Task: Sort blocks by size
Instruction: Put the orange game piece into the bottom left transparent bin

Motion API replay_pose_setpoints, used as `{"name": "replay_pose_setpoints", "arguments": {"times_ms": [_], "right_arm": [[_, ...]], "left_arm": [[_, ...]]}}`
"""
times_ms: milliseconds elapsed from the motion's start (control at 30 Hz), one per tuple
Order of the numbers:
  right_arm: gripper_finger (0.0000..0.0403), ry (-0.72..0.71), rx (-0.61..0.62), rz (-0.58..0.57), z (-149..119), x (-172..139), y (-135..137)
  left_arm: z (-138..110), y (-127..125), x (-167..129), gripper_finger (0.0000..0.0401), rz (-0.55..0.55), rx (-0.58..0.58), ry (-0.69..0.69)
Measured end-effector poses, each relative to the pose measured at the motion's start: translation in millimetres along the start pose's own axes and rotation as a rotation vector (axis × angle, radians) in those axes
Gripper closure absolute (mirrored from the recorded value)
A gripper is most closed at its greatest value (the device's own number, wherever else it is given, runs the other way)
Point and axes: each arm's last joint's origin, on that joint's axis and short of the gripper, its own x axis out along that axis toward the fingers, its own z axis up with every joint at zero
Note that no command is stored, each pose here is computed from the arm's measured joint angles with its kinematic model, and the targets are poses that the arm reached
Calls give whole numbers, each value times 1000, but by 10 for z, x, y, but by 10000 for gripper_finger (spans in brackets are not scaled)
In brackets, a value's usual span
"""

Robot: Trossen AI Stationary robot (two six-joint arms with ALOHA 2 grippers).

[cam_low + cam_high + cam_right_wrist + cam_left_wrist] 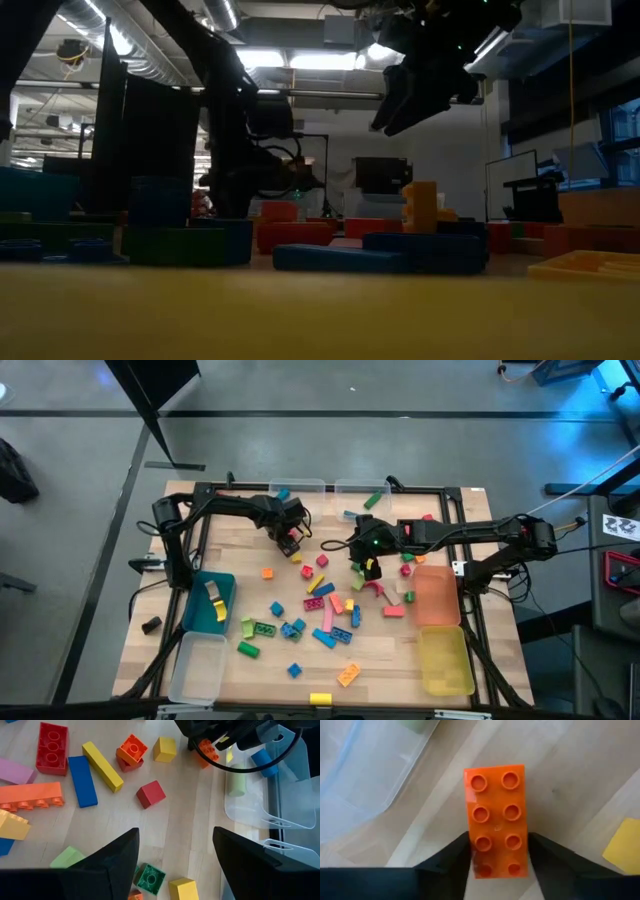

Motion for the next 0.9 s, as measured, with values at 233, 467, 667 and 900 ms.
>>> {"name": "replay_pose_setpoints", "arguments": {"times_ms": [233, 467, 667, 900], "right_arm": [[150, -1, 0, -1, 1, 0, -1], [150, -1, 0, -1, 1, 0, -1], [150, -1, 0, -1, 1, 0, -1], [150, -2, 0, -2, 3, 0, -1]], "left_arm": [[-13, 28, -251, 277, -1, -3, -5], [-153, -29, -798, 277, -66, 29, 37], [-562, -283, -1323, 277, -257, 97, 135], [-1114, -725, -1686, 277, -312, 144, 279]]}}
